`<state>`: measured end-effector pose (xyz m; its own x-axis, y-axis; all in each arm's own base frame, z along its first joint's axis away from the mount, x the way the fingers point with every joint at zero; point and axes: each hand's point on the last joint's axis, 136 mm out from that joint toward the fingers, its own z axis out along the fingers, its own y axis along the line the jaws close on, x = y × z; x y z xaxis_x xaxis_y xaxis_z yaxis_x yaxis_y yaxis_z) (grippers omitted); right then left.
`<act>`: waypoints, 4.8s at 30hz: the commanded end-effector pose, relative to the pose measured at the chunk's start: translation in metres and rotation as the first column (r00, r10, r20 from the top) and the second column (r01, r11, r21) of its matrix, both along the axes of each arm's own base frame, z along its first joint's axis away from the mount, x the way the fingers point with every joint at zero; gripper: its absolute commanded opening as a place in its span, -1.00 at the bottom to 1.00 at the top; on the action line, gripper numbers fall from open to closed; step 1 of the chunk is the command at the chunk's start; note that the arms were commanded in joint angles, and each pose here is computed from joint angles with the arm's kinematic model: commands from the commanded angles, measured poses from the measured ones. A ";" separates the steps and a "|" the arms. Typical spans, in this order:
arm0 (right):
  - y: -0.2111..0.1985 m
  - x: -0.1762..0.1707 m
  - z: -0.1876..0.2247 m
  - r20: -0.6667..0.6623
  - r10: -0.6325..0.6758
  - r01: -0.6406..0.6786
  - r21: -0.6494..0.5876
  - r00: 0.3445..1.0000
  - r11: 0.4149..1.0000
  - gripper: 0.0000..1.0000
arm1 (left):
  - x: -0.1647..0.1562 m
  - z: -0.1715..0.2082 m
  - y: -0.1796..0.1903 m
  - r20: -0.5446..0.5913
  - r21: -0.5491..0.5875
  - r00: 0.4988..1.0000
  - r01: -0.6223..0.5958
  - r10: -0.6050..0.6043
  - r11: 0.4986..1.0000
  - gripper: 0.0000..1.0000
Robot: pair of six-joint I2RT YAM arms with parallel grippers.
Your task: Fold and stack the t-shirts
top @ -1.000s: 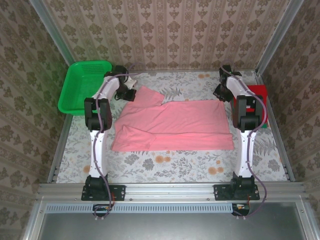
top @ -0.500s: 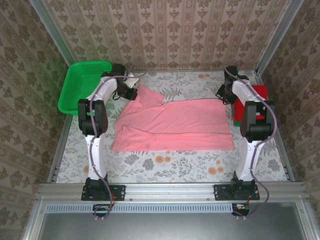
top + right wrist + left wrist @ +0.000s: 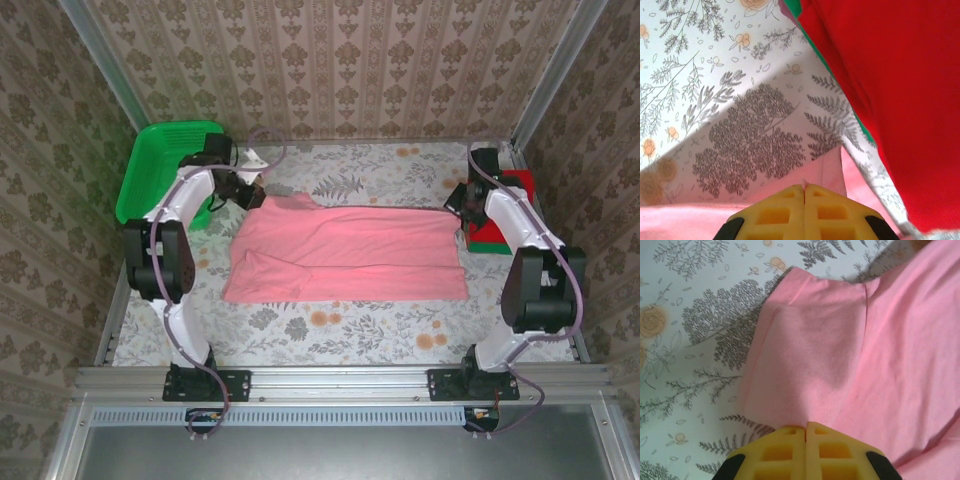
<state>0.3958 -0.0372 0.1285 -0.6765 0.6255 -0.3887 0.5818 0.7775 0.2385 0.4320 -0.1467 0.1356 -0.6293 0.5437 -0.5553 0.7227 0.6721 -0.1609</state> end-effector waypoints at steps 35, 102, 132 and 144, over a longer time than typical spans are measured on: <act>0.003 -0.170 -0.013 -0.131 -0.043 0.042 -0.006 0.990 0.999 -1.00 | -0.155 0.024 0.047 -0.026 -0.124 0.992 0.116 -0.120 0.985 -1.00; -0.027 0.012 0.016 0.036 -0.021 0.019 0.047 0.999 0.999 -1.00 | -0.144 0.012 0.064 0.009 -0.101 1.000 0.009 -0.009 0.995 -1.00; -0.006 -0.111 -0.057 -0.154 -0.065 0.083 0.110 0.986 0.990 -1.00 | -0.190 -0.049 0.077 -0.166 -0.025 0.986 0.012 -0.016 1.000 -1.00; -0.003 -0.105 -0.038 -0.083 -0.005 0.014 0.108 0.997 0.994 0.40 | -0.196 -0.062 0.096 -0.209 0.083 0.977 -0.015 0.032 0.996 0.60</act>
